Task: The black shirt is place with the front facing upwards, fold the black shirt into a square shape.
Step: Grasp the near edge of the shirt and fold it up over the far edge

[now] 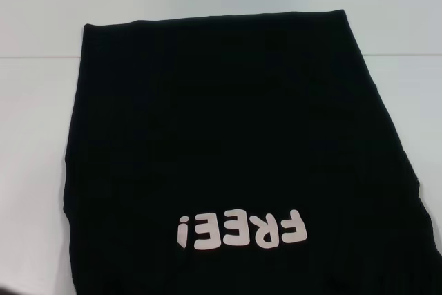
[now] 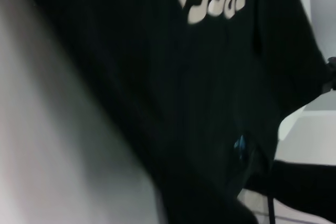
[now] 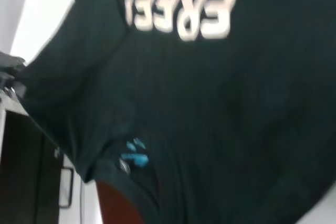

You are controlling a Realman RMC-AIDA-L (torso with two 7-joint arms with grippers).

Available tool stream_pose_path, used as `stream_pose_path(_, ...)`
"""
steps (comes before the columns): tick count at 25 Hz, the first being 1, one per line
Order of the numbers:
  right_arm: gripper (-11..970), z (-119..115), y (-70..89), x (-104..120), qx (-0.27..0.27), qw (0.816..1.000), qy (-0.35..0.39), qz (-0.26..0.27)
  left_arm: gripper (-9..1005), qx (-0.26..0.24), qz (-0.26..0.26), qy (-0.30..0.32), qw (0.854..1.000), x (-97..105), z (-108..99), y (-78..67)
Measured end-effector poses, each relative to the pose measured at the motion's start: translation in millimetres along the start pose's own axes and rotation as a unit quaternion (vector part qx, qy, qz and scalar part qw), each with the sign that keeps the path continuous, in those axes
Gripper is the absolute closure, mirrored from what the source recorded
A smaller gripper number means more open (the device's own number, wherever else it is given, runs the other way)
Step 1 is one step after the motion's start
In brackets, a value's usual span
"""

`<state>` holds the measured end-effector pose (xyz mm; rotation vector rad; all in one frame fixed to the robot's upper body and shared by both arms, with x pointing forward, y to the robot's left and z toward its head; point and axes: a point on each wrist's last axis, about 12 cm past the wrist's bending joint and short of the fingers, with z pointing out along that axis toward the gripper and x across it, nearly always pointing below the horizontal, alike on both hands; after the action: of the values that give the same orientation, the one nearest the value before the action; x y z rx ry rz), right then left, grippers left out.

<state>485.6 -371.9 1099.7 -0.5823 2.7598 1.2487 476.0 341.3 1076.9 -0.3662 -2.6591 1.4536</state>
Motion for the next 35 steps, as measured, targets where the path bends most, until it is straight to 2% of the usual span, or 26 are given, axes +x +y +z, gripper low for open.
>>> stream_pose_path(3, 924, -3, 2.7, -12, -0.013, 0.999, -0.038, -0.003, 968, 0.020, 0.019, -0.045, 0.999, -15, -5, -7.7)
stream_pose_path(6, 924, -13, 0.3, -25, -0.017, 0.995, -0.101, 0.019, 968, 0.039, 0.013, -0.127, 0.991, -31, -18, -12.6)
stream_pose_path(10, 924, -24, -5.4, -43, -0.023, 0.978, -0.202, 0.048, 967, 0.051, -0.004, -0.250, 0.967, -52, -38, -13.3)
stream_pose_path(15, 923, -28, -12.6, -64, -0.043, 0.936, -0.344, 0.065, 967, 0.044, -0.011, -0.387, 0.921, -75, -48, -4.8)
stream_pose_path(19, 923, -17, -21.8, -75, -0.042, 0.900, -0.427, 0.080, 967, 0.041, -0.017, -0.481, 0.876, -86, -42, 5.6)
stream_pose_path(21, 923, -10, -24.8, -79, -0.035, 0.888, -0.450, 0.085, 967, 0.038, -0.021, -0.518, 0.854, -90, -37, 9.1)
stream_pose_path(24, 923, 3, -26.4, -88, -0.020, 0.875, -0.476, 0.085, 968, 0.029, -0.019, -0.552, 0.833, -95, -30, 11.9)
stream_pose_path(26, 923, 11, -26.7, -95, -0.006, 0.870, -0.486, 0.083, 968, 0.022, -0.015, -0.563, 0.826, -98, -27, 12.3)
stream_pose_path(35, 924, 35, -26.4, -120, 0.053, 0.863, -0.497, 0.072, 967, -0.026, -0.001, -0.580, 0.815, -114, -12, 12.6)
